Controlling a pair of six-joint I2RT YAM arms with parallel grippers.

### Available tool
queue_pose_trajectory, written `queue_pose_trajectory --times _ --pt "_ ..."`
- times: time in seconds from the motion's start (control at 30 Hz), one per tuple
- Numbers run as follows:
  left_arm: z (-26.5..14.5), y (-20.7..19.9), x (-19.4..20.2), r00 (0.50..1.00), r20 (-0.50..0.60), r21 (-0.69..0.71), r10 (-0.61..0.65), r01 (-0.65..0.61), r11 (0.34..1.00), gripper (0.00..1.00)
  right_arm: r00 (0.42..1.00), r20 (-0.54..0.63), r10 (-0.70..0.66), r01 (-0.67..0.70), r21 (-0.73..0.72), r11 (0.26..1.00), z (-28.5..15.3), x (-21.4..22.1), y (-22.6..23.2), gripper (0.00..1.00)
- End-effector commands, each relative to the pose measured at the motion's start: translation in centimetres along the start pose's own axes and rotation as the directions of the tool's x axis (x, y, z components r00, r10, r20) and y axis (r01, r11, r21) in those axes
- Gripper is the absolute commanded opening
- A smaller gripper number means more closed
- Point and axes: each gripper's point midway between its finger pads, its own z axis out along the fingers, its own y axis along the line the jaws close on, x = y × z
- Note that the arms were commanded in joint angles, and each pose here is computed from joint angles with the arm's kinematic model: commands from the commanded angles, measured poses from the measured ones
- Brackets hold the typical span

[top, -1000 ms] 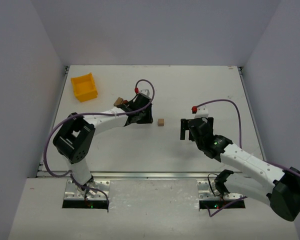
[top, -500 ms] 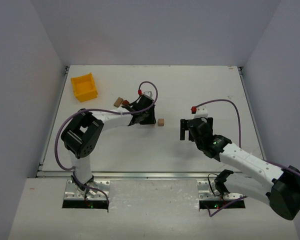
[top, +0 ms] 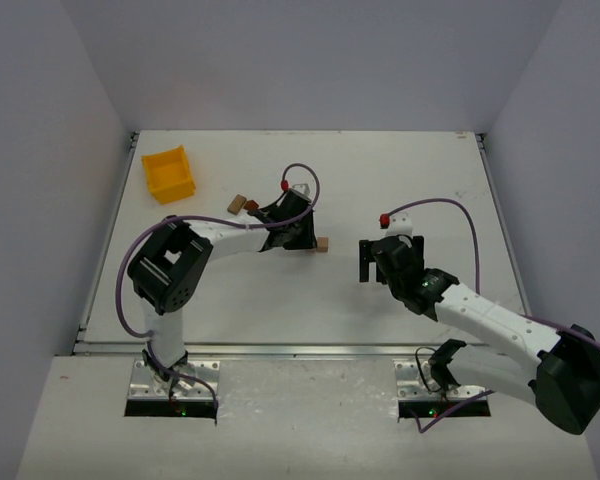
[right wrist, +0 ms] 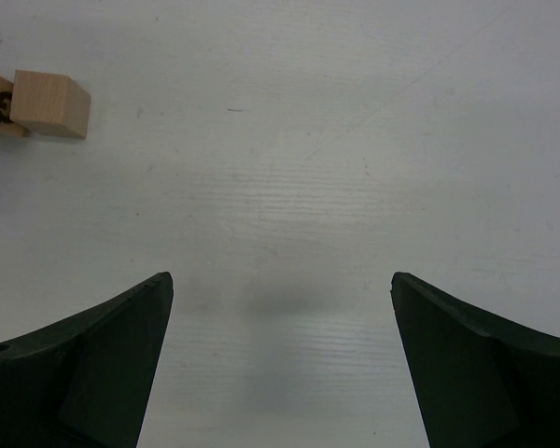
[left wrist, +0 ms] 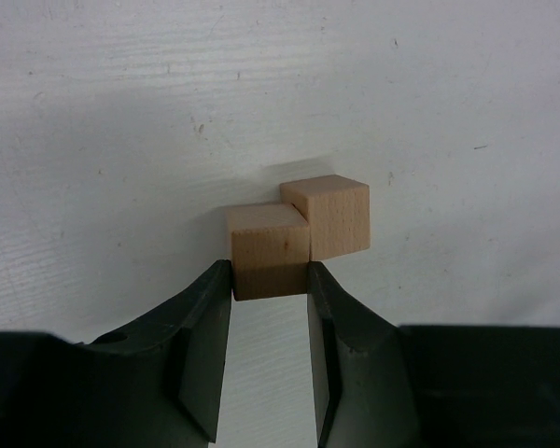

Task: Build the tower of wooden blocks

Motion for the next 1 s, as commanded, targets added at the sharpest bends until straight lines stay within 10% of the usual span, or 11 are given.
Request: queue_pose_trajectory --times 0.0,0.6,0.97 --pt "0.15 -2.43 -1.75 0.999 0.05 0.065 0.003 -0.006 0.998 0.0 0.998 0.057 0.041 -0.041 0.009 0.999 -0.09 -2.2 0.13 0.99" --pt "0.91 -1.86 -1.0 0.999 0.035 0.028 0.023 -0.024 0.999 0.18 0.997 0.063 0.043 -0.044 0.01 0.999 -0.2 -2.24 -0.01 0.99" --pt "0.0 -1.9 -1.72 0.997 0.062 0.019 0.037 -0.038 0.999 0.49 0.997 0.061 0.042 -0.042 0.005 0.999 -0.23 -2.22 0.1 0.99"
